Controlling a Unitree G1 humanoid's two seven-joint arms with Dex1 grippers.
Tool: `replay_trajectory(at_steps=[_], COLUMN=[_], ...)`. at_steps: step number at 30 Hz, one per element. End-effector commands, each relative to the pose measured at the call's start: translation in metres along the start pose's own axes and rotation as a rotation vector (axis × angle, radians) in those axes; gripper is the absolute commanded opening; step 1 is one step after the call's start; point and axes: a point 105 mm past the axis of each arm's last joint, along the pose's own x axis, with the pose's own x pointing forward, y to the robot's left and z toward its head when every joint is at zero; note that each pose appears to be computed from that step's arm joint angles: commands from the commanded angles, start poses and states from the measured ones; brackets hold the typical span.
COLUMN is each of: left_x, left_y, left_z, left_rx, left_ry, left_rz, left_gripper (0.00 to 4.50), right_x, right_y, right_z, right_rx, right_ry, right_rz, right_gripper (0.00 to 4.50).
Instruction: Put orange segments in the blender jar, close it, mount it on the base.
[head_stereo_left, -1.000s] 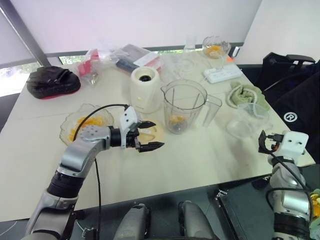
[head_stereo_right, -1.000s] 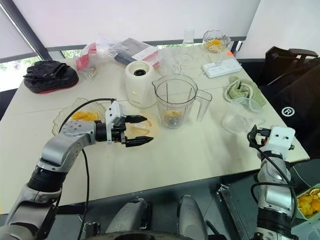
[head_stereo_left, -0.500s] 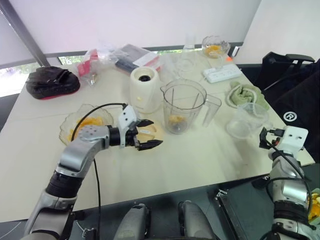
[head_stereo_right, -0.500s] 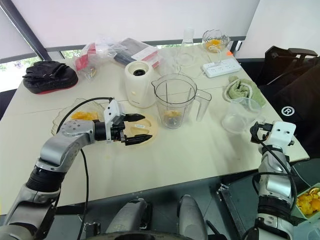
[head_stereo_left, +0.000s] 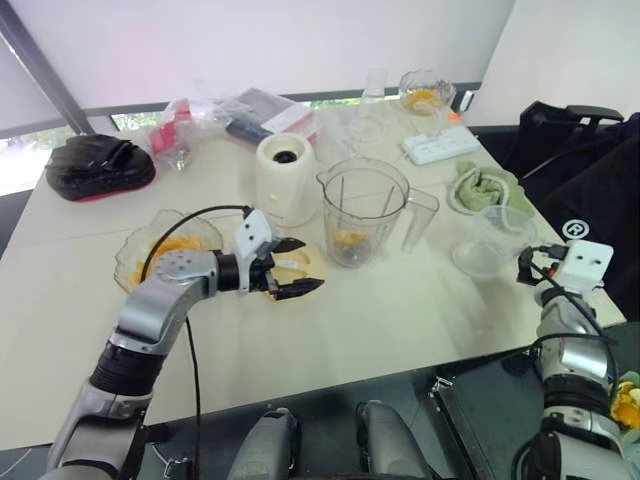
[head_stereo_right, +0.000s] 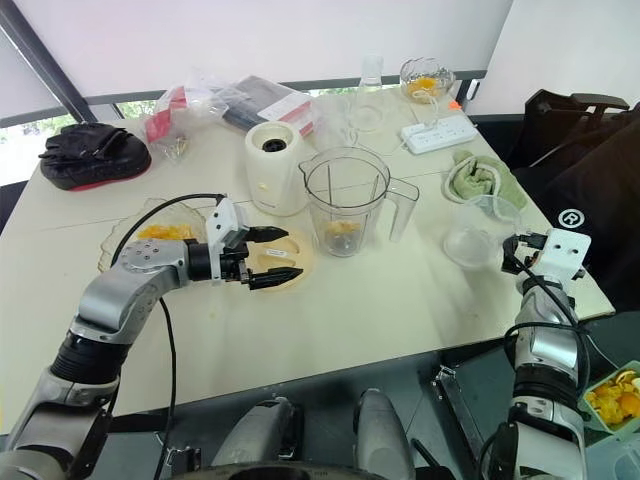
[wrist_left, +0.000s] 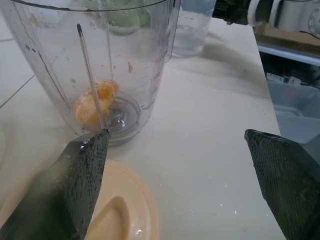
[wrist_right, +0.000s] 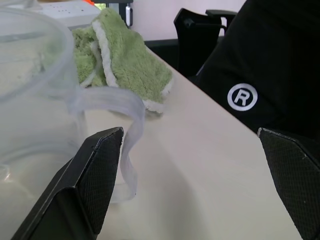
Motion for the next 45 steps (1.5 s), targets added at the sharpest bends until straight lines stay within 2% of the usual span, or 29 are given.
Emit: replay_trajectory(at_steps=[1, 11, 17, 22, 45], left_x=[-0.006, -0.008, -0.007, -0.005, -0.001], left_y=[0.001, 0.002, 0.003, 0.002, 0.001], left_z=[0.013, 0.013, 0.012, 0.013, 0.014], left_rx=[0.044, 0.049, 0.051, 0.056, 0.071], left_ry=[-0.032, -0.028, -0.026, -0.029, -0.026], left_rz=[0.018, 0.029, 0.03, 0.025, 0.007], left_gripper=[4.48, 4.48, 4.48, 4.48, 4.48], right_x=[0.006, 0.01, 0.002, 0.0, 0.01], right_y=[-0.002, 0.008, 0.013, 0.006, -0.008], right_z=[0.017, 0.016, 0.01, 0.002, 0.011], right_rx=[0.009, 0.02, 0.031, 0.02, 0.003], right_ry=[-0.058, -0.054, -0.049, -0.03, -0.049], right_rz=[0.011, 0.049, 0.062, 0.042, 0.018], right_gripper=[4.5, 4.5, 4.5, 4.5, 4.5])
